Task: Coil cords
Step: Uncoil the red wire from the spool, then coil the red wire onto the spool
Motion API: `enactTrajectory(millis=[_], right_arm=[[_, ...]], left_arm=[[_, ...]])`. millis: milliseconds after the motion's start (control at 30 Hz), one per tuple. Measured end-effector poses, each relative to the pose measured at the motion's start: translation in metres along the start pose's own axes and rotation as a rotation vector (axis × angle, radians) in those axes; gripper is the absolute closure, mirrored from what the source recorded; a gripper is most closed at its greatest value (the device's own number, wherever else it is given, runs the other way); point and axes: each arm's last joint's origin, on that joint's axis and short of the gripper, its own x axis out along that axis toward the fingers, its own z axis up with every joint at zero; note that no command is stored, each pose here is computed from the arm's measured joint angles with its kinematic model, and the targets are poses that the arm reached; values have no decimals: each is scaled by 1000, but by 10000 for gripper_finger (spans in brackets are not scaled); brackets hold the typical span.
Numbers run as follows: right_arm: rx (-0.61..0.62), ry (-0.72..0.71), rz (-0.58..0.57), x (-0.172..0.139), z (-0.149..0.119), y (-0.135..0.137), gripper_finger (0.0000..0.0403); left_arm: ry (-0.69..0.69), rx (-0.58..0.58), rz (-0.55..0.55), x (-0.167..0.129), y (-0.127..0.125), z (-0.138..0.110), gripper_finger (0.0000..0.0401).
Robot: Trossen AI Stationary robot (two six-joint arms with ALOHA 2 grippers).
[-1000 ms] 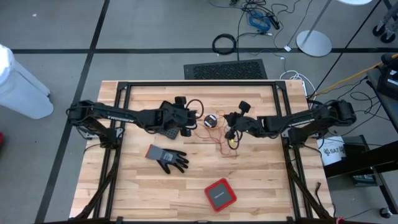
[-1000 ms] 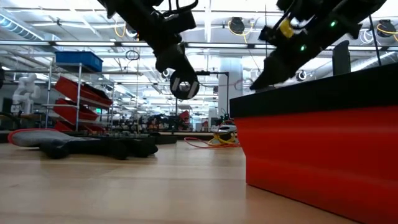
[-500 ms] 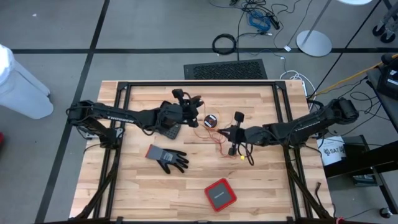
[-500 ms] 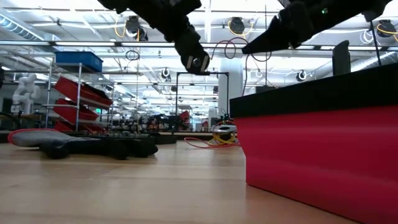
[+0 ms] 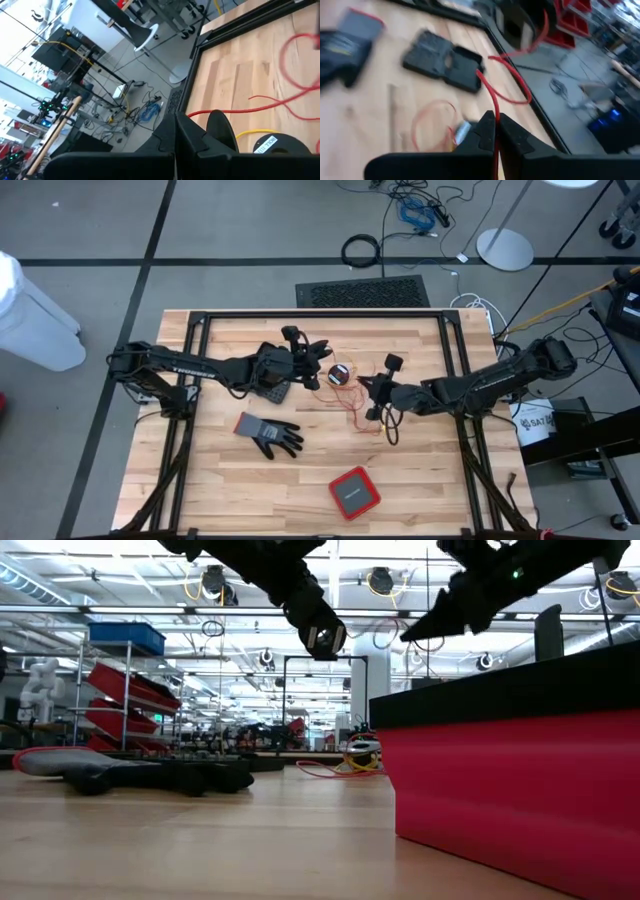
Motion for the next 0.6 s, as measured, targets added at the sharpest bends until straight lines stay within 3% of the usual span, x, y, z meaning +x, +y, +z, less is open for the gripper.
enactTrajectory(millis=[233,433,600], right_arm=[[33,161,60,1,-19,-1,315],[70,200,155,-5,-23,7,234],[52,157,101,-13,-19,8,204]], left_arm=[[-21,40,5,-5,3,4,401],[-20,68,-1,-6,4,4,401],[-104,81,-134,-7,-1,6,401]])
